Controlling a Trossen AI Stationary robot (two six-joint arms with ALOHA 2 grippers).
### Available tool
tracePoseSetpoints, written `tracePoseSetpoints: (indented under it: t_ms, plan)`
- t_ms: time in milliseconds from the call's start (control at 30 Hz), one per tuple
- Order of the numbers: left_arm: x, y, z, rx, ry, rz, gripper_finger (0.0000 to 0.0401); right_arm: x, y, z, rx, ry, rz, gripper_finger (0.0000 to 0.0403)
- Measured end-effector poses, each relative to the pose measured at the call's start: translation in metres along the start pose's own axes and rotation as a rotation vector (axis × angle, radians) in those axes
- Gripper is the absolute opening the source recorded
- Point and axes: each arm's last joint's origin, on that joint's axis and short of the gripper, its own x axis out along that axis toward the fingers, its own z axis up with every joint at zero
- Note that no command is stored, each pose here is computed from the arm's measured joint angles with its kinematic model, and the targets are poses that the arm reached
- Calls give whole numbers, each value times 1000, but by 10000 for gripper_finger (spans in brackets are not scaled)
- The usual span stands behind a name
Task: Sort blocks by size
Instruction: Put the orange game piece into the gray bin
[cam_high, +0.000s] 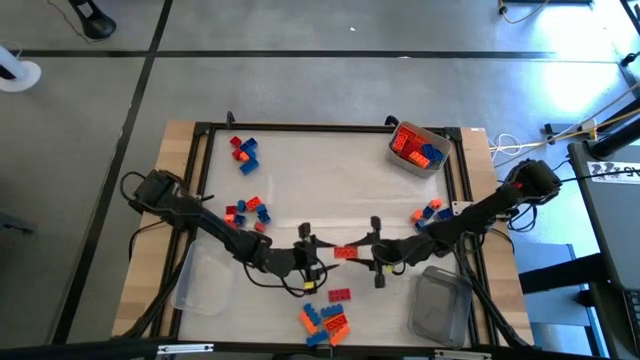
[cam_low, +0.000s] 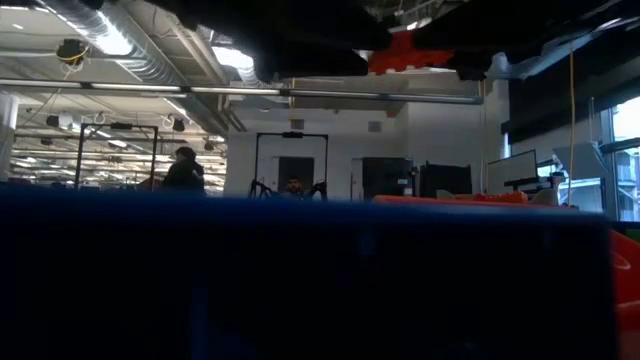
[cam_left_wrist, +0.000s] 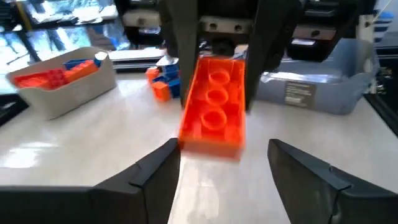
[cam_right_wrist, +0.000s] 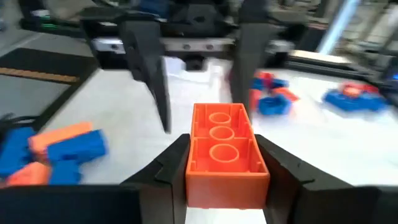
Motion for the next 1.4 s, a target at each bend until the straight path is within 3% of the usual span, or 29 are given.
tracePoseSetpoints:
  t_ms: [300,633,1000,1400]
  plan:
    - [-13,3,-11,9,112,0,223,-48,-38,24,-32,49,-371,151]
    - [-17,9,-31,-25,138,13,223,-82,-115,24,-1,197,-669,147]
    - [-20,12,-39,-33,69,-2,223,-103,-203,-9,181,471,-863,146]
    - [-20,13,-40,-26,73,1,223,-130,-265,-42,364,606,-907,146]
